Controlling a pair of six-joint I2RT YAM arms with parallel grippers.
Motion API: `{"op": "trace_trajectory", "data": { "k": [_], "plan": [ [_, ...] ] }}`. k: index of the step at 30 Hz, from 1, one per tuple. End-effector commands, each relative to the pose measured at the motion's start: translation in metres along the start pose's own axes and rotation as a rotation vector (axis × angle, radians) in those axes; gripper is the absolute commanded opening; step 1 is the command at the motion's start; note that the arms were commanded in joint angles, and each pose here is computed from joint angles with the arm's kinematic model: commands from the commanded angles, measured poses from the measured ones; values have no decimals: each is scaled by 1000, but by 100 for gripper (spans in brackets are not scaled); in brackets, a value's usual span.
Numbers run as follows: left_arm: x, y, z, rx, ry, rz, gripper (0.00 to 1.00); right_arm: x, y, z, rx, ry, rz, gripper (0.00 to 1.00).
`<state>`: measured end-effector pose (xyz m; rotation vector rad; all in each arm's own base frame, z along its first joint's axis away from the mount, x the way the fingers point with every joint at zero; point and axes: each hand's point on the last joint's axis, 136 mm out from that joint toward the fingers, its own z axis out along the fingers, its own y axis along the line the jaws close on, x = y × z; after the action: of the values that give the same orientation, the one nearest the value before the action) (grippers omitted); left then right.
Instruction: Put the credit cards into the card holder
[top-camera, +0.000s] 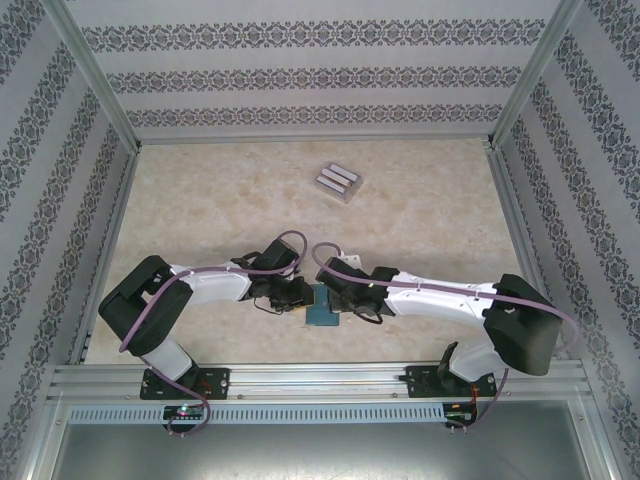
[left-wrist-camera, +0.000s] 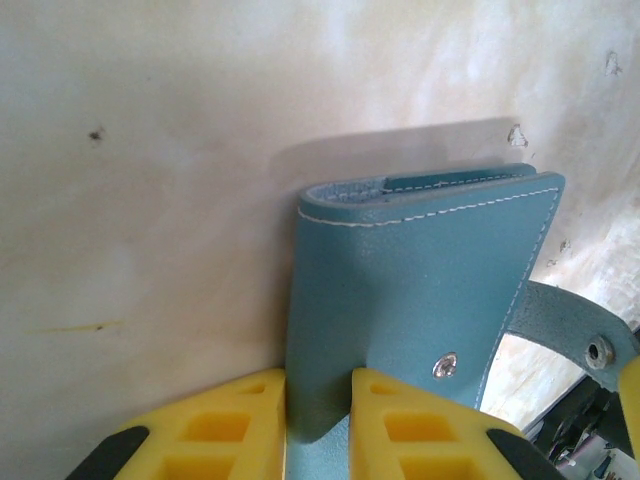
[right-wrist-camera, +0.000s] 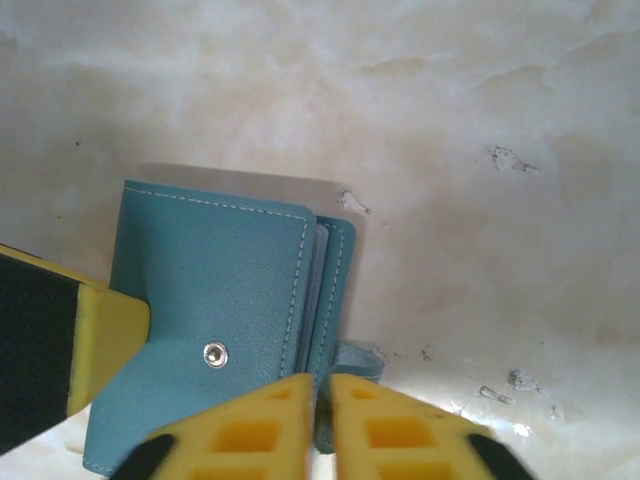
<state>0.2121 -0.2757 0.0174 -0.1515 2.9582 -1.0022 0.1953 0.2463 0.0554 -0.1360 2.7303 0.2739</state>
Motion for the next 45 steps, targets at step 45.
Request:
{"op": "trace_trajectory", "data": {
  "k": [45],
  "plan": [
    [15, 35, 21, -95, 36, -64, 16, 10, 30, 30, -233, 65, 50, 0]
  ]
}}
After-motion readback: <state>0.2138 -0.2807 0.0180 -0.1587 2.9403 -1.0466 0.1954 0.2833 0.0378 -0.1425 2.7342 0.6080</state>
